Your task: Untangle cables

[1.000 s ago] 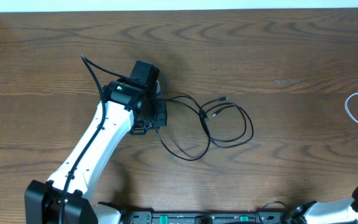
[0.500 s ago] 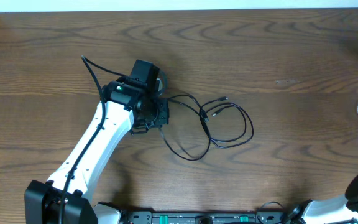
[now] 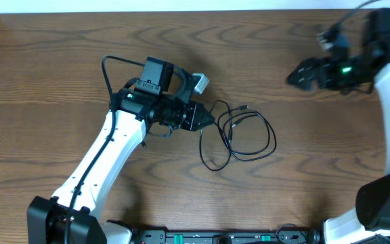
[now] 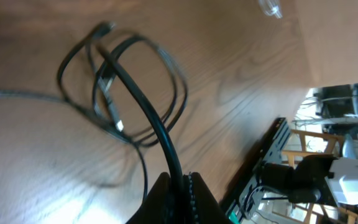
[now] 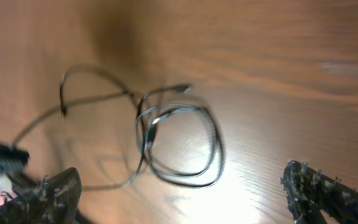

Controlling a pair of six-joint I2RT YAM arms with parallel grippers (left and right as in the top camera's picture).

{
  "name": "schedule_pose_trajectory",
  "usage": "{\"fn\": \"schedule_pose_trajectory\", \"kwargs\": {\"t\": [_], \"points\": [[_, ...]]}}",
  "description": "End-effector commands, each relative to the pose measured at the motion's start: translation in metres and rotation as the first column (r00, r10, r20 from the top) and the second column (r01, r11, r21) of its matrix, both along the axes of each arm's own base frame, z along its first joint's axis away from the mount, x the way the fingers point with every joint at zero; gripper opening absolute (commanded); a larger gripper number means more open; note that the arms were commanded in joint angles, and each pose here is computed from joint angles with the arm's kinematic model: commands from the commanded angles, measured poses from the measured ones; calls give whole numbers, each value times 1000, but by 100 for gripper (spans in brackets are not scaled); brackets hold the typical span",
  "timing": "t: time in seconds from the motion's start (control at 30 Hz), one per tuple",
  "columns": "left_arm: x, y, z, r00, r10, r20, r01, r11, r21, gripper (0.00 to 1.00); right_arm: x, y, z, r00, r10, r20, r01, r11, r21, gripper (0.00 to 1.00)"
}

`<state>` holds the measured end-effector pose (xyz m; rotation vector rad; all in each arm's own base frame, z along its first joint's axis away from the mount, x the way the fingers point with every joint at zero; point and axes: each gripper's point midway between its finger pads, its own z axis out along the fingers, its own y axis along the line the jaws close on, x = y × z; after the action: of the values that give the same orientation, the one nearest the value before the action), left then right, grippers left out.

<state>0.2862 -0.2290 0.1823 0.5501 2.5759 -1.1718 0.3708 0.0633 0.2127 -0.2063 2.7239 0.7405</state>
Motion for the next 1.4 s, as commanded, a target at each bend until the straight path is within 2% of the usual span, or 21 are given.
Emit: {"fn": "schedule_pose_trajectory", "kwargs": {"t": [0.0, 0.2, 0.3, 0.47, 0.6, 0.77, 0.97, 1.17, 1.37], "points": [[7, -13, 24, 994, -51, 98, 61, 993, -96, 7, -23, 38, -26, 980, 196, -41, -197, 980, -7, 99], [55, -14, 57, 970, 141, 196, -116, 984, -134, 7, -58, 82, -53, 916, 392, -82, -392, 920, 15, 99], [65, -16, 82, 953, 189, 237, -146, 971, -189, 7, -69, 97, -60, 891, 447, -84, -446, 895, 26, 99], [64, -14, 132, 914, 238, 328, -148, 949, -278, 8, -65, 111, -69, 921, 371, -117, -369, 929, 42, 99], [58, -1, 171, 856, 320, 406, -193, 927, -322, 7, -60, 119, -77, 946, 291, -143, -286, 957, 58, 99], [47, 23, 210, 755, 423, 501, -269, 896, -353, 7, -69, 132, -86, 928, 352, -124, -344, 935, 81, 99], [37, 40, 231, 686, 483, 544, -316, 871, -375, 7, -87, 154, -82, 833, 553, -8, -549, 829, 108, 99], [39, 42, 222, 697, 486, 526, -345, 872, -348, 8, -101, 172, -82, 707, 701, 92, -707, 705, 59, 99], [40, 44, 221, 690, 495, 528, -357, 868, -346, 7, -113, 192, -81, 603, 782, 160, -794, 608, 20, 99]]}}
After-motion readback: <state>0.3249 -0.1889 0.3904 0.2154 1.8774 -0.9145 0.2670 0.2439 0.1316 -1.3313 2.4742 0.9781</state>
